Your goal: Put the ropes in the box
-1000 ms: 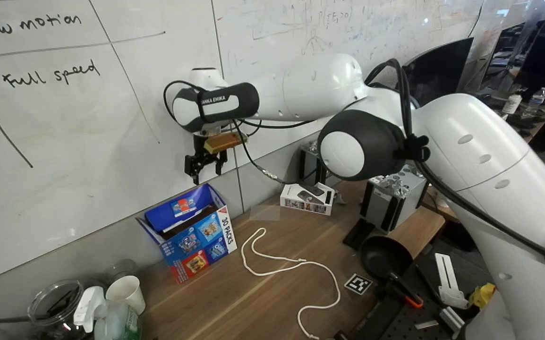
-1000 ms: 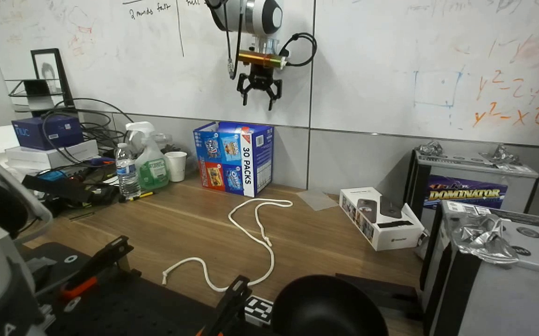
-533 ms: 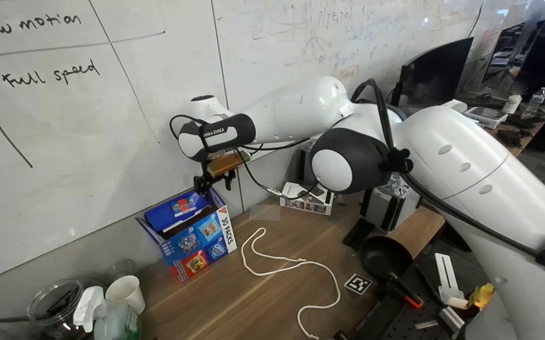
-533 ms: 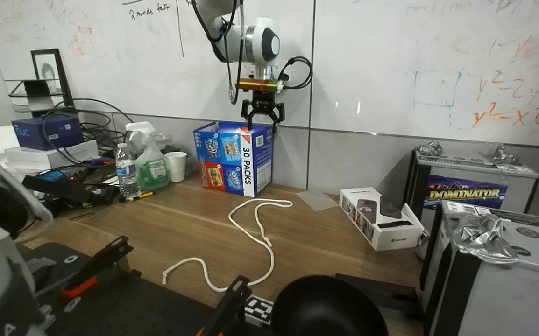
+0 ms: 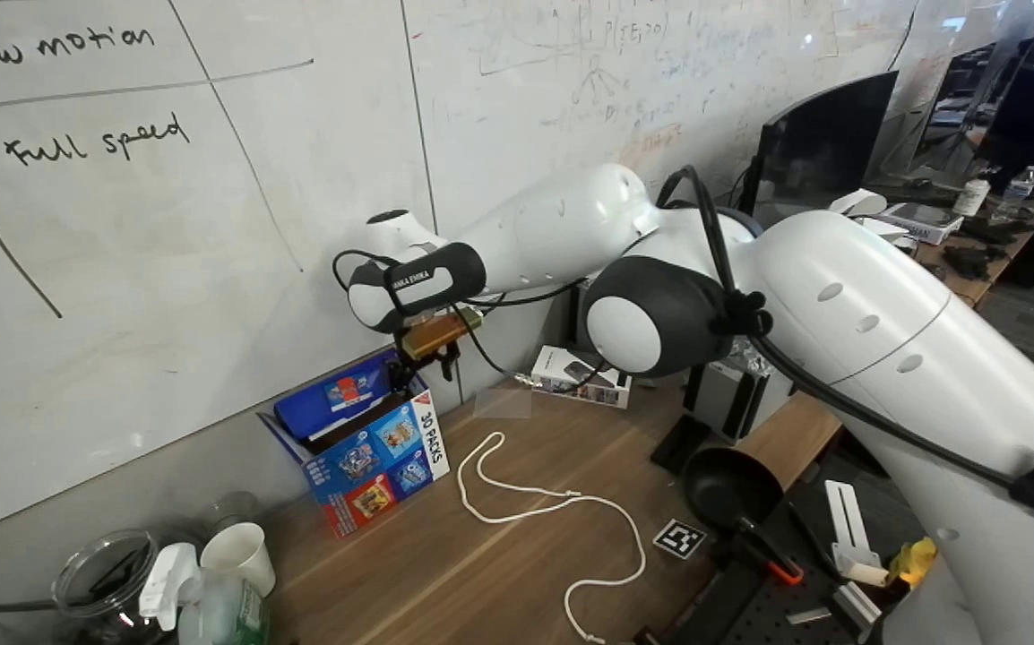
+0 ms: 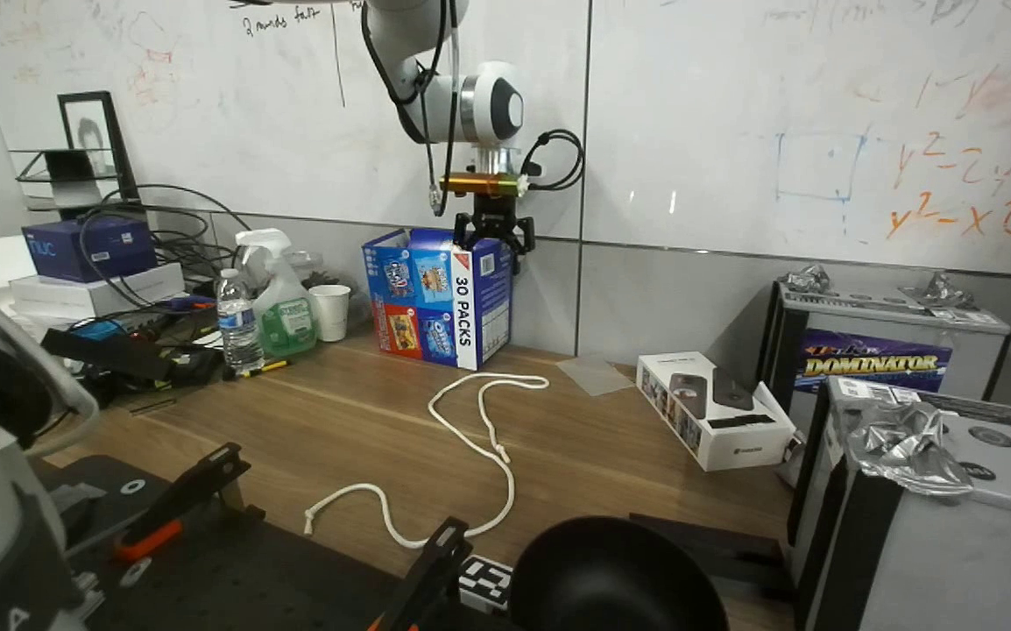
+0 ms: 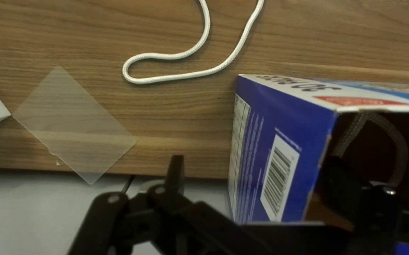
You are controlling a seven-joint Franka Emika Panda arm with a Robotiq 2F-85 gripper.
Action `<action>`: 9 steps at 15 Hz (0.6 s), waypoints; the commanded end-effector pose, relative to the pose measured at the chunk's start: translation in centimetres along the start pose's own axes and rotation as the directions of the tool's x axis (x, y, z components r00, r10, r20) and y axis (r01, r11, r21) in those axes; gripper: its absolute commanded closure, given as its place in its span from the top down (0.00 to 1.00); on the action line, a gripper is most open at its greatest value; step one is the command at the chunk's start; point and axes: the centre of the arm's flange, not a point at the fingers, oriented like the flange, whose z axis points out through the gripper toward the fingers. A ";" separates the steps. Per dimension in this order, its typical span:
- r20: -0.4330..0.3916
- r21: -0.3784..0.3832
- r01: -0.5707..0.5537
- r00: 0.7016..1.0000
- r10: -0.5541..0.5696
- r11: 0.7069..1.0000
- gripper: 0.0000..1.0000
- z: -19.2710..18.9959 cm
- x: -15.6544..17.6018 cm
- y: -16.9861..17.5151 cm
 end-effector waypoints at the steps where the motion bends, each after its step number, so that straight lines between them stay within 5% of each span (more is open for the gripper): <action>1: 0.027 -0.014 0.002 1.000 -0.002 1.000 1.00 1.7 -1.4 0.1; 2: 0.043 -0.015 0.009 0.999 -0.008 1.000 0.75 2.2 -1.8 0.1; 4: 0.067 -0.008 0.014 0.998 -0.013 1.000 0.66 2.3 -2.2 0.3; 9: 0.195 0.033 0.078 0.977 -0.083 0.996 0.27 2.2 -4.3 0.6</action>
